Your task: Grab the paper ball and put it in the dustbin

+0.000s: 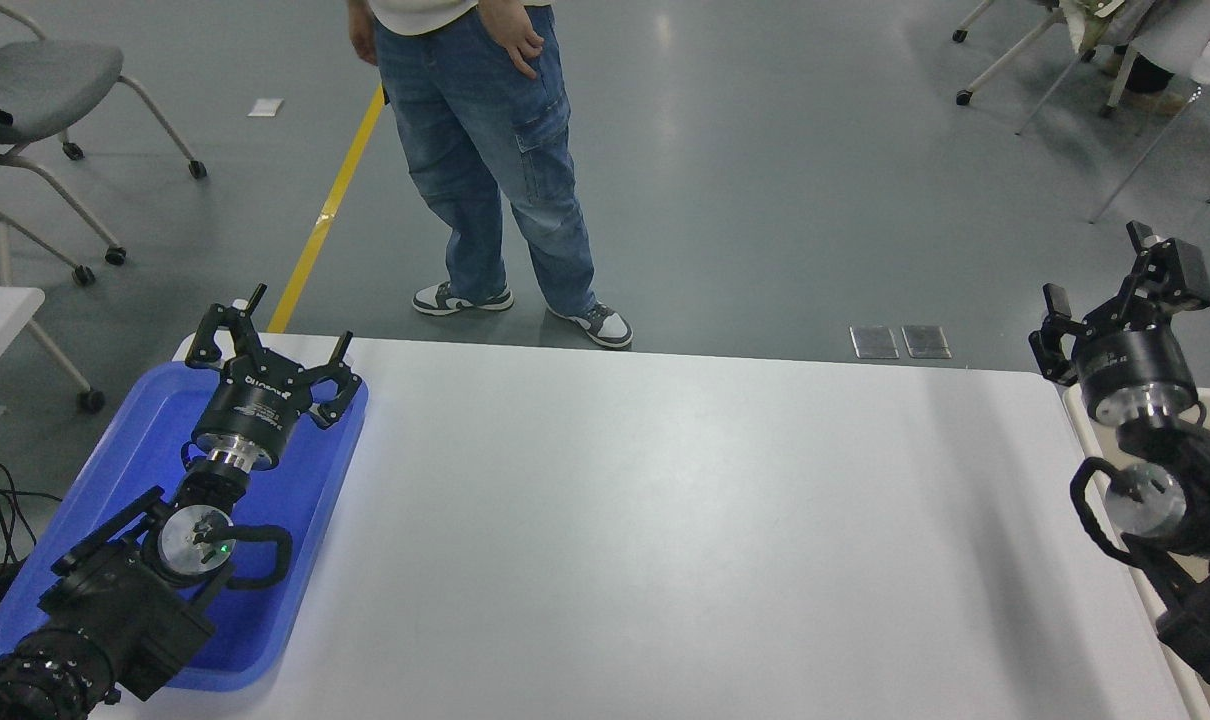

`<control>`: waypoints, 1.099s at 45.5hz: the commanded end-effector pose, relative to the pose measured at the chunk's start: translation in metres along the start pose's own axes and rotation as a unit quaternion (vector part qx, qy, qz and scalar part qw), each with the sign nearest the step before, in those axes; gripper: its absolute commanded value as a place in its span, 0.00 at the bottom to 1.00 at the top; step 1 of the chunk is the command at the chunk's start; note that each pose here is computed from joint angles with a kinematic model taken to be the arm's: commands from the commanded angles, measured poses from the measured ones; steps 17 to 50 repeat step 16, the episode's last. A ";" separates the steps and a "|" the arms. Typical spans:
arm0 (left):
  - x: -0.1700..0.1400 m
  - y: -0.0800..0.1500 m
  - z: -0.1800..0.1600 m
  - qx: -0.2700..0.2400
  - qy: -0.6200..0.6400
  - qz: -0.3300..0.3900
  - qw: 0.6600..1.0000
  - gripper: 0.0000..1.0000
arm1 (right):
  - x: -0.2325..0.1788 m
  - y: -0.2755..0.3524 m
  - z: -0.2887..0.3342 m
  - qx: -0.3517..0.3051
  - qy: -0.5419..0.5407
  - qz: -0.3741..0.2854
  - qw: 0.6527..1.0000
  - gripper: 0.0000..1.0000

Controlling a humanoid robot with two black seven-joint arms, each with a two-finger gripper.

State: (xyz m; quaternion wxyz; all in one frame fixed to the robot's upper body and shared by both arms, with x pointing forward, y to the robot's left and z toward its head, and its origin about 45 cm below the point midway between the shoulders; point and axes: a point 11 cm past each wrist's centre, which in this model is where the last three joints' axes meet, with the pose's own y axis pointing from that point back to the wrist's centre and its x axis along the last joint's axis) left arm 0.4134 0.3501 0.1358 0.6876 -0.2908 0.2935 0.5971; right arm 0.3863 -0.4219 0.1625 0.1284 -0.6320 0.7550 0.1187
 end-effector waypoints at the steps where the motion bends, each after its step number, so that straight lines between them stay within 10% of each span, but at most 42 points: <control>1: 0.000 0.000 0.000 0.000 0.000 0.000 1.000 1.00 | 0.004 0.021 0.025 -0.009 -0.043 0.008 0.999 1.00; 50: 0.000 0.000 0.000 0.000 0.000 0.000 1.000 1.00 | 0.006 0.024 0.024 -0.003 -0.047 0.010 0.999 1.00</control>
